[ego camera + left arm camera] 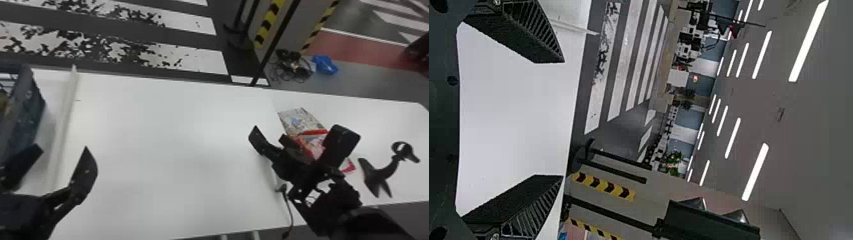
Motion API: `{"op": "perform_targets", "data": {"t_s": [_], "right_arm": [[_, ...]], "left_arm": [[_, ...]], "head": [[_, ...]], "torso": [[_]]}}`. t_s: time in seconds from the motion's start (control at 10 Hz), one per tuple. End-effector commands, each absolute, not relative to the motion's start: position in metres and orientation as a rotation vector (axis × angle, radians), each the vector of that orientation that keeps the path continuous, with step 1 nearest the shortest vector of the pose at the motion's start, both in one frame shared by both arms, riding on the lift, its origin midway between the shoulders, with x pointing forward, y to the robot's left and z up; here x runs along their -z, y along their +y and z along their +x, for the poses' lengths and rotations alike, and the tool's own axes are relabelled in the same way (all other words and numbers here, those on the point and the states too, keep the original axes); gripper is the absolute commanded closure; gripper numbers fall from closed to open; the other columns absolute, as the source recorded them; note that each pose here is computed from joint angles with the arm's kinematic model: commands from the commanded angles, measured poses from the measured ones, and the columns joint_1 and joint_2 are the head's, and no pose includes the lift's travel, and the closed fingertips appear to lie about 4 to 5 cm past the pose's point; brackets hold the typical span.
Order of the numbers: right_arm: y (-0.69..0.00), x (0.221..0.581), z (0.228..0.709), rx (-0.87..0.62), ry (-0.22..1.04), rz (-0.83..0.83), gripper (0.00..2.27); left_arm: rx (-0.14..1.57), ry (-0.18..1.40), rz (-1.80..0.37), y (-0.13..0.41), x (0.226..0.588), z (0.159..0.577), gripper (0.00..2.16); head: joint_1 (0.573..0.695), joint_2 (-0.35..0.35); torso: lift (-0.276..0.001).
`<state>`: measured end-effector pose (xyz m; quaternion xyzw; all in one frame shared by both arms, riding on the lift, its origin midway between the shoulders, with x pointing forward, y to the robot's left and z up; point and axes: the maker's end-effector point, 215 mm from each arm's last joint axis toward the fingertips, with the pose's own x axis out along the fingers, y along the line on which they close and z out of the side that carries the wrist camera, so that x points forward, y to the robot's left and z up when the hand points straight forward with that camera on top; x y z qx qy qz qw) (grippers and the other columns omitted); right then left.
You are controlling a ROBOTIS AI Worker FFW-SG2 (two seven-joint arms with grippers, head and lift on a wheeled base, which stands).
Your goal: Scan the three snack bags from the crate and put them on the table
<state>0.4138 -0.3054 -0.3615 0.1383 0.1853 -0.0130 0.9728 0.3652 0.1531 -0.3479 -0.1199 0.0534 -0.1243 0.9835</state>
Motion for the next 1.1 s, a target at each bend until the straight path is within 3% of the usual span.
{"op": "perform_targets", "data": {"t_s": [0.0, 0.2, 0.4, 0.7, 1.0], "right_arm": [[-0.244, 0.357, 0.404, -0.052, 0.334, 0.278, 0.05], [-0.195, 0.327, 0.394, -0.114, 0.157, 0.234, 0.06], [-0.174, 0.337, 0.375, -0.125, 0.092, 0.244, 0.07], [-0.178, 0.341, 0.367, -0.123, 0.049, 0.212, 0.08], [-0.163, 0.339, 0.360, -0.169, 0.032, 0.154, 0.08]], "left_arm": [[0.254, 0.116, -0.231, 0.149, 0.346, 0.366, 0.04], [0.250, 0.117, -0.229, 0.149, 0.343, 0.366, 0.04], [0.237, 0.127, -0.206, 0.163, 0.345, 0.368, 0.04], [0.140, 0.117, -0.215, 0.248, 0.331, 0.374, 0.04], [0.035, 0.067, -0.249, 0.343, 0.302, 0.390, 0.04]], "head": [[0.695, -0.236], [0.695, -0.145], [0.695, -0.070], [0.695, 0.013], [0.695, 0.172]], "torso": [[-0.094], [-0.094], [-0.094], [-0.094], [-0.094]]}}
